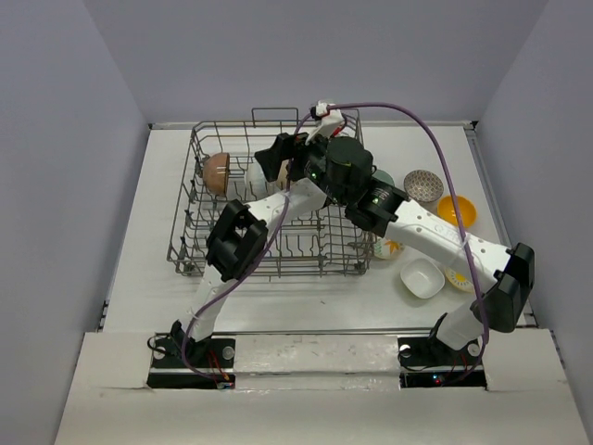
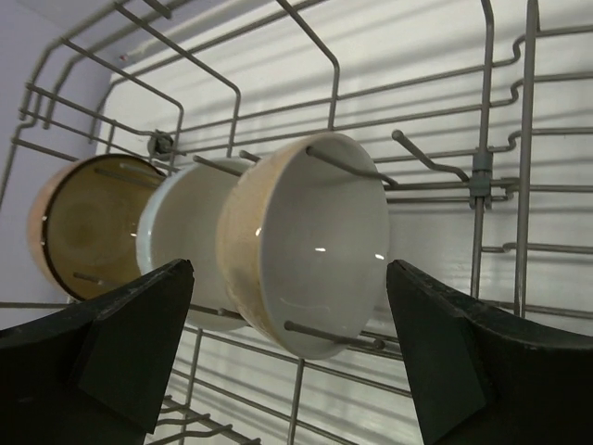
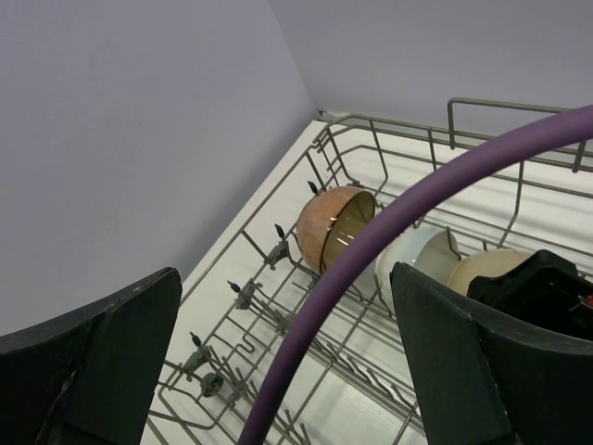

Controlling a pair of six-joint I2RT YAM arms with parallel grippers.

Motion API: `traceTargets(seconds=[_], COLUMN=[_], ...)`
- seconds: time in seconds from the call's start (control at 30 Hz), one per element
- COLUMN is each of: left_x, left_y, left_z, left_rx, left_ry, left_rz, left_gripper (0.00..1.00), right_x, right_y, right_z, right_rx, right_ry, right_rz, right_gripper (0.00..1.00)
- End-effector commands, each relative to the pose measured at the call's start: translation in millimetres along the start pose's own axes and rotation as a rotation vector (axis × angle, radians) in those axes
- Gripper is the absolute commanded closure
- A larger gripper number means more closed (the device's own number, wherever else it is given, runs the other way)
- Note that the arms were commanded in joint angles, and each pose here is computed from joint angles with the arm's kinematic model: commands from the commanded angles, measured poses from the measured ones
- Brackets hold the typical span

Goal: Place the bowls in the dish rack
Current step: Insert the bowl into the dish rack.

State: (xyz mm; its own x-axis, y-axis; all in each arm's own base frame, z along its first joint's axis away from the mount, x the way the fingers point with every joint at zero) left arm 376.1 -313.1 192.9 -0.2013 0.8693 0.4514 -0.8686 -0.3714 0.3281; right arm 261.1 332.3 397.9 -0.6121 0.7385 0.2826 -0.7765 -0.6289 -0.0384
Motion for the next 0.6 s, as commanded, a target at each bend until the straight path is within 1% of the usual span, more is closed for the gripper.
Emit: traceTargets(seconds=[0.0, 0.2, 0.3, 0.37, 0.4, 0.47, 0.5, 0.57], left_x=[24, 50, 78, 89, 94, 112, 124, 136], left_y=[18, 32, 42, 46, 47, 50, 54, 55], left_z=[24, 41, 58, 63, 65, 68, 71, 72], left_rx=[0.012, -0.007, -0.028, -0.032, -0.032, -0.031, -0.033, -0.025], left_ry=[0.176, 0.269, 0.347, 0.371, 0.377, 0.405, 0.441, 0.477], left_rz=[-0.074, -0.144, -0.173, -0.186, -0.189, -0.190, -0.193, -0.209], left_gripper=[0.01, 0.01, 0.01, 0.01, 0.01, 0.01, 0.01, 0.01], right_x=[3, 3, -1, -8, -10, -19, -24, -32], right_y=[8, 29, 48, 60, 74, 88, 101, 113], right_z=[28, 58, 74, 77, 87, 90, 91, 87], right_rx=[-0.031, -0.053, -0.068, -0.081, -0.108, -0.105, -0.100, -0.094], right_ry=[0.016, 0.024, 0.031, 0.029, 0.026, 0.028, 0.021, 0.013], right_rz=[-0.006, -0.030, -0.071, -0.118, -0.132, -0.207, -0.233, -0.295], right_gripper=[0.00, 0.00, 0.00, 0.00, 0.00, 0.00, 0.00, 0.00])
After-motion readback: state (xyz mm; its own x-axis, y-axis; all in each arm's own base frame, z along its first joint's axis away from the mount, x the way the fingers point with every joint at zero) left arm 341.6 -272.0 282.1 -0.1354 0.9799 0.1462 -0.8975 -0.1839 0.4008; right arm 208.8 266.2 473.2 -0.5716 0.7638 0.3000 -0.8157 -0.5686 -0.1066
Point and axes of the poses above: each gripper's point midway between its finger pads, its own y axis back along the fingers, its own x axis along the line the jaws close on, z = x × y, the point moved 9 cm from there along y, back along the fingers, and after that the axes turned 6 degrees about y, right-handed, at the moved point
